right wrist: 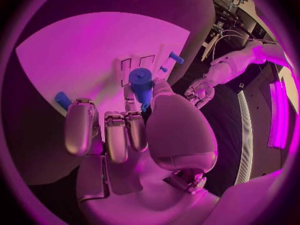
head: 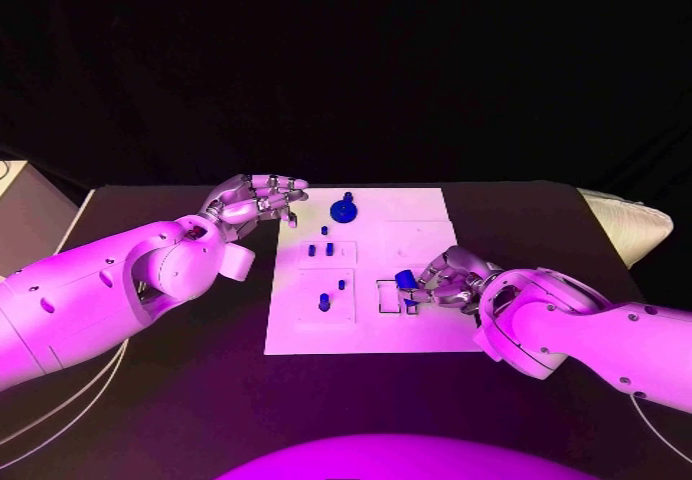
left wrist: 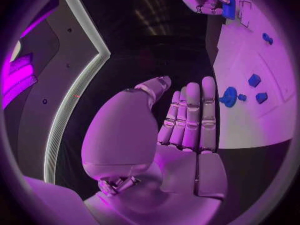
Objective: Assemble the parts on the task board
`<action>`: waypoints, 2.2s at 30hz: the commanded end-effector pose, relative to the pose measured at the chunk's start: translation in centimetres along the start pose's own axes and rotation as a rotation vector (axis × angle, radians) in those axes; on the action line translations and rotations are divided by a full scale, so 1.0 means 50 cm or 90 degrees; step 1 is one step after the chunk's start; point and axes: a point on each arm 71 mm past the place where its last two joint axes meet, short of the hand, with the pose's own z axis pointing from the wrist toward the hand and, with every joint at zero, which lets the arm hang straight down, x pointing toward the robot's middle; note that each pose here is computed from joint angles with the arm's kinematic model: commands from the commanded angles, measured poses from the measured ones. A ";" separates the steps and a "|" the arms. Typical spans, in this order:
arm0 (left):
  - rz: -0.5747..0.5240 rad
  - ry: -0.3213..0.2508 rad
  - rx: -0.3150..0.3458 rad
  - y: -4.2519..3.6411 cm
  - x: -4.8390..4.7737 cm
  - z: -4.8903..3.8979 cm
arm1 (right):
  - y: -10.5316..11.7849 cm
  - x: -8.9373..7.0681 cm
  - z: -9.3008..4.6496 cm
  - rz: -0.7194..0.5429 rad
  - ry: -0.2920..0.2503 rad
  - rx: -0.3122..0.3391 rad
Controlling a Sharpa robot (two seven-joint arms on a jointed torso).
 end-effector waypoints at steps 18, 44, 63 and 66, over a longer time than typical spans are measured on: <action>-0.006 0.014 0.003 -0.001 0.007 0.002 | 0.026 0.041 0.028 -0.031 0.045 0.002; -0.005 0.012 0.002 -0.001 0.004 0.000 | 0.040 0.043 0.035 -0.057 0.027 -0.027; -0.008 0.013 0.001 -0.001 0.003 0.000 | 0.030 0.031 0.019 -0.081 0.010 -0.058; -0.007 0.012 0.001 -0.001 0.003 0.000 | 0.029 0.029 0.012 -0.079 0.011 -0.069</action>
